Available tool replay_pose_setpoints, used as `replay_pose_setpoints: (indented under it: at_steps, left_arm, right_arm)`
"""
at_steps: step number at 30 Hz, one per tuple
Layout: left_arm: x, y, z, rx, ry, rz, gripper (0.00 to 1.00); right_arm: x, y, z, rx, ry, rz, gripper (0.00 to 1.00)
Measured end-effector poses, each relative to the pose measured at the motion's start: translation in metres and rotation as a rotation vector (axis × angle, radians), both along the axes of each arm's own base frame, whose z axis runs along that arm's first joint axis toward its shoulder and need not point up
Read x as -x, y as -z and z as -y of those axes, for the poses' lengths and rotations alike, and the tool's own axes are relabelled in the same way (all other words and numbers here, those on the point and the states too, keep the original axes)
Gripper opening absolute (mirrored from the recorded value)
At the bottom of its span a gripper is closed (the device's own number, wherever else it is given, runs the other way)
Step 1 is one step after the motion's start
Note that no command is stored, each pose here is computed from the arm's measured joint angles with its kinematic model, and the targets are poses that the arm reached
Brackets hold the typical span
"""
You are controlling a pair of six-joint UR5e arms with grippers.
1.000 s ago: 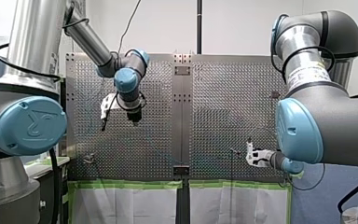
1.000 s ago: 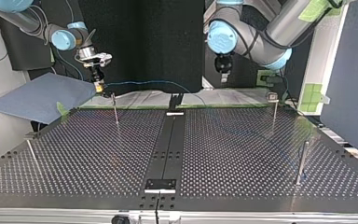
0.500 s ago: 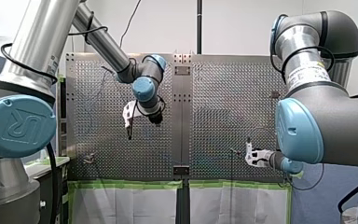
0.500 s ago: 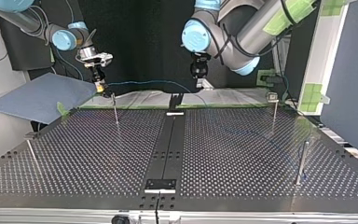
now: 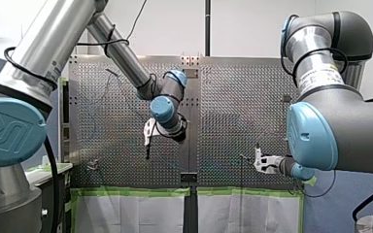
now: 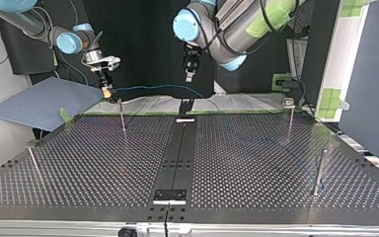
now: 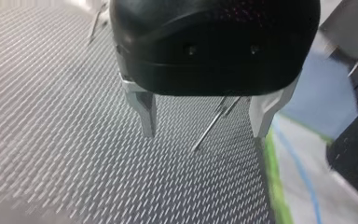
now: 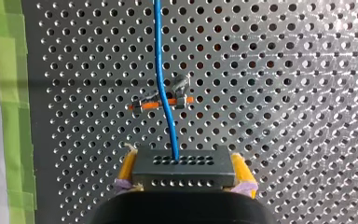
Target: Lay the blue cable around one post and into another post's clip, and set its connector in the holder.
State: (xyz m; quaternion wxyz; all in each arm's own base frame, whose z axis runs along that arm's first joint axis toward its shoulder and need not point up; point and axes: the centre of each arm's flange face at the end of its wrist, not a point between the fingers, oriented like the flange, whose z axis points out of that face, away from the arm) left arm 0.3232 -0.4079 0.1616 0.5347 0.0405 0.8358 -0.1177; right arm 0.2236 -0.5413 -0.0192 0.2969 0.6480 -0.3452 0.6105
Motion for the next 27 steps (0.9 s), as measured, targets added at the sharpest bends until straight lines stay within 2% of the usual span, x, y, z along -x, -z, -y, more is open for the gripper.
replay_pose_setpoints:
  at_steps: [4,12,15,22,27]
  left_arm:
    - [0.003,0.011,0.019,-0.004,0.064,0.012,1.0]
    - [-0.028,0.024,0.037,-0.019,0.081,0.08,1.0]
    - [-0.043,0.028,0.041,-0.023,0.071,0.106,1.0]
    - [-0.083,0.041,0.038,-0.001,0.016,0.149,1.0]
    - [-0.094,0.065,0.032,-0.029,0.006,0.154,1.0]
  right_arm:
    - [-0.002,0.0,0.0,-0.001,-0.003,-0.003,0.0]
    - [-0.005,-0.001,0.0,-0.003,-0.009,-0.01,0.0]
    - [-0.006,-0.001,0.0,-0.003,-0.01,-0.011,0.0]
    - [-0.006,-0.002,0.002,-0.003,-0.009,-0.013,0.0]
    - [-0.002,-0.002,0.004,-0.004,-0.003,-0.014,0.0]
